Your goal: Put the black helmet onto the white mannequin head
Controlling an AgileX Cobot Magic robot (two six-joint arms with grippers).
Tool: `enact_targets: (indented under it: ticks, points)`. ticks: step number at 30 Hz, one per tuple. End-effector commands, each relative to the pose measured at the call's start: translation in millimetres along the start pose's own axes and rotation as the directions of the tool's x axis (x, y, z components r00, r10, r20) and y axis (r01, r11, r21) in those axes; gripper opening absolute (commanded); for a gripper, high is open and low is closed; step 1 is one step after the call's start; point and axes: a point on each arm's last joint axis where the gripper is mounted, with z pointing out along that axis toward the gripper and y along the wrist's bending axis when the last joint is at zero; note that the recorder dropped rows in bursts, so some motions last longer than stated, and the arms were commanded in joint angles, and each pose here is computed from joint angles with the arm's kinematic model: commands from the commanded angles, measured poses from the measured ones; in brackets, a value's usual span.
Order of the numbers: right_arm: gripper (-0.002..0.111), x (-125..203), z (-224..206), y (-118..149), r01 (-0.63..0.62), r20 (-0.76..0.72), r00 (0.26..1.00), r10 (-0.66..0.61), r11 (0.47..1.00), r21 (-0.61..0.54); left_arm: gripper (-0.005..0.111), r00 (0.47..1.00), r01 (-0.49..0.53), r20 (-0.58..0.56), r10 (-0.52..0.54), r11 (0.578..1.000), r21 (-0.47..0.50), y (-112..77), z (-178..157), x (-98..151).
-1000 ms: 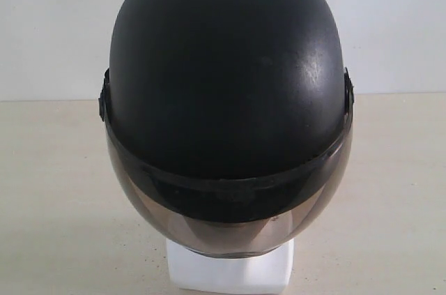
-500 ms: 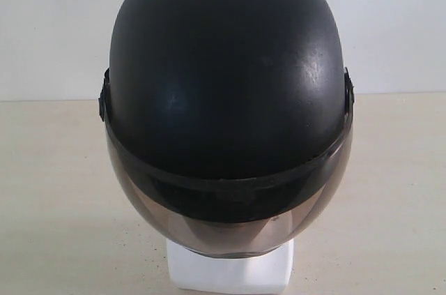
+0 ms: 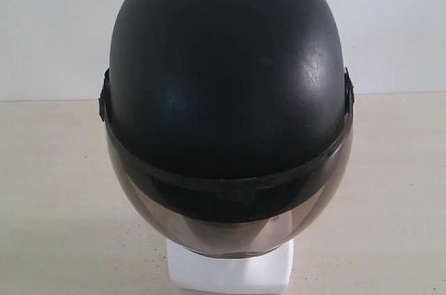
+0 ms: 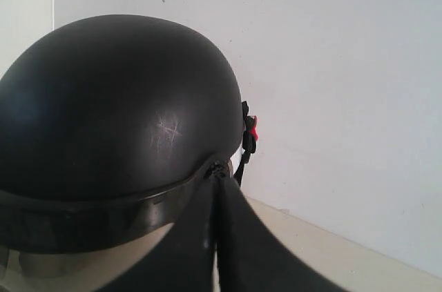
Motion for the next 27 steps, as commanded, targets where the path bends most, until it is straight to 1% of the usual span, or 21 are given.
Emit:
enact_targets:
  ticks: [1,3,4,6,7,8,10,13,15,16,18,27]
  points:
    - [0.000,0,-7,-1,0.003,0.026,1.000,-0.003,1.000,0.031,0.004,1.000,0.012,0.017,-0.012,1.000,-0.006,0.4,-1,0]
    - [0.000,2,-12,-5,-0.064,0.036,0.998,0.060,0.990,0.127,0.004,1.000,0.012,0.017,-0.012,1.000,-0.006,0.4,-1,0]
    - [0.000,7,-13,-7,-0.068,0.032,0.997,0.063,0.982,0.179,0.004,1.000,0.012,0.017,-0.012,1.000,-0.006,0.4,-1,0]
    - [0.000,30,-14,-13,-0.080,-0.010,0.996,0.089,0.939,0.335,0.004,1.000,0.012,0.017,-0.012,1.000,-0.006,0.4,-1,0]
    - [0.000,38,-14,-14,-0.090,-0.021,0.994,0.106,0.922,0.376,0.004,1.000,0.012,0.017,-0.012,1.000,-0.006,0.4,-1,0]
    - [0.000,55,-15,-16,-0.115,-0.034,0.989,0.145,0.891,0.440,0.004,1.000,0.012,0.017,-0.012,1.000,-0.006,0.4,-1,0]
    - [0.000,74,-18,-16,-0.152,-0.033,0.981,0.193,0.858,0.491,0.004,1.000,0.012,0.017,-0.012,1.000,-0.006,0.4,-1,0]
    - [0.000,102,-20,-14,-0.143,-0.070,0.976,0.204,0.853,0.501,0.004,1.000,0.012,0.017,-0.012,1.000,-0.006,0.4,-1,0]
    - [0.000,117,-19,-15,-0.176,-0.065,0.968,0.242,0.839,0.515,0.004,1.000,0.012,0.017,-0.012,1.000,-0.006,0.4,-1,0]
    - [0.000,116,-19,-15,-0.180,-0.057,0.968,0.243,0.837,0.516,0.004,1.000,0.012,0.019,-0.012,1.000,-0.005,0.3,-1,0]
    - [0.000,122,-19,-12,-0.139,-0.139,0.961,0.237,0.855,0.499,0.004,1.000,0.012,0.019,-0.012,1.000,-0.005,0.3,-1,0]
    - [0.000,129,-19,-8,-0.142,-0.214,0.939,0.271,0.868,0.475,0.004,1.000,0.012,0.019,-0.012,1.000,-0.005,0.3,-1,0]
